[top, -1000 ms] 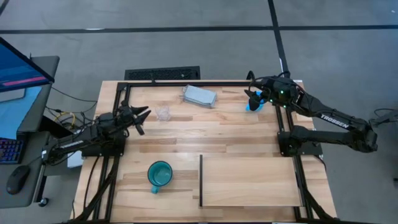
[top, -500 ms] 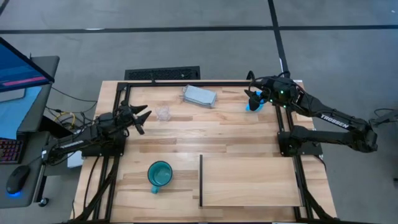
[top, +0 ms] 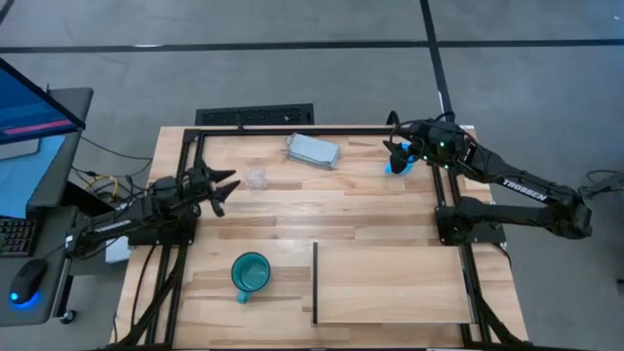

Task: Stack small to large cups/mugs on shelf
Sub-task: Put the blue mug on the shelf

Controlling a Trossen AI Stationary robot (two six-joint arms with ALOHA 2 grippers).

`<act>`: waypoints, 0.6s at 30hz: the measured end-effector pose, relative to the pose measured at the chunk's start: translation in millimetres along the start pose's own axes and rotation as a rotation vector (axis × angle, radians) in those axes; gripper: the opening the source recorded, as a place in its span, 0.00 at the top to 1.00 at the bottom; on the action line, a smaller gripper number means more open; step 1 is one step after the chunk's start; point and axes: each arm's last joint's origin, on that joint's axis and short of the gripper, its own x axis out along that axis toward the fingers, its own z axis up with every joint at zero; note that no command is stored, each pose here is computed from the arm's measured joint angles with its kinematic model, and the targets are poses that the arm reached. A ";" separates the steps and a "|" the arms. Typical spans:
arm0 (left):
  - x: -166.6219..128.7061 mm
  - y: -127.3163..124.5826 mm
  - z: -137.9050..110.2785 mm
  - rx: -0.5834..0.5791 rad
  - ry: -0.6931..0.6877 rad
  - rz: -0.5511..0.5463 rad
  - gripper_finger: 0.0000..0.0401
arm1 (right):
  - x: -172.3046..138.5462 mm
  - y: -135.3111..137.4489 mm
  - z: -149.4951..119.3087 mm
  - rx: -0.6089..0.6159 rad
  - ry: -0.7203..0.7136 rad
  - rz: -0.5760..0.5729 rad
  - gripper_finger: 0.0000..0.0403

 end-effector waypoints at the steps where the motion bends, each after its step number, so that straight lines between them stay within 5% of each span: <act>1: 0.2 -0.1 -0.2 0.000 0.003 -0.004 0.57 | 0.0 0.0 0.0 0.000 0.000 0.000 0.31; 8: 4.4 -3.0 -0.5 0.007 0.061 -0.077 0.57 | 0.0 0.0 0.0 0.052 0.000 0.000 0.31; 13: 5.4 -11.5 30.2 0.005 0.078 -0.189 0.57 | 0.0 0.0 0.1 0.060 -0.001 0.000 0.31; 18: 10.7 -22.2 55.2 0.088 0.243 -0.226 0.57 | 0.0 0.0 0.1 0.060 -0.001 0.000 0.31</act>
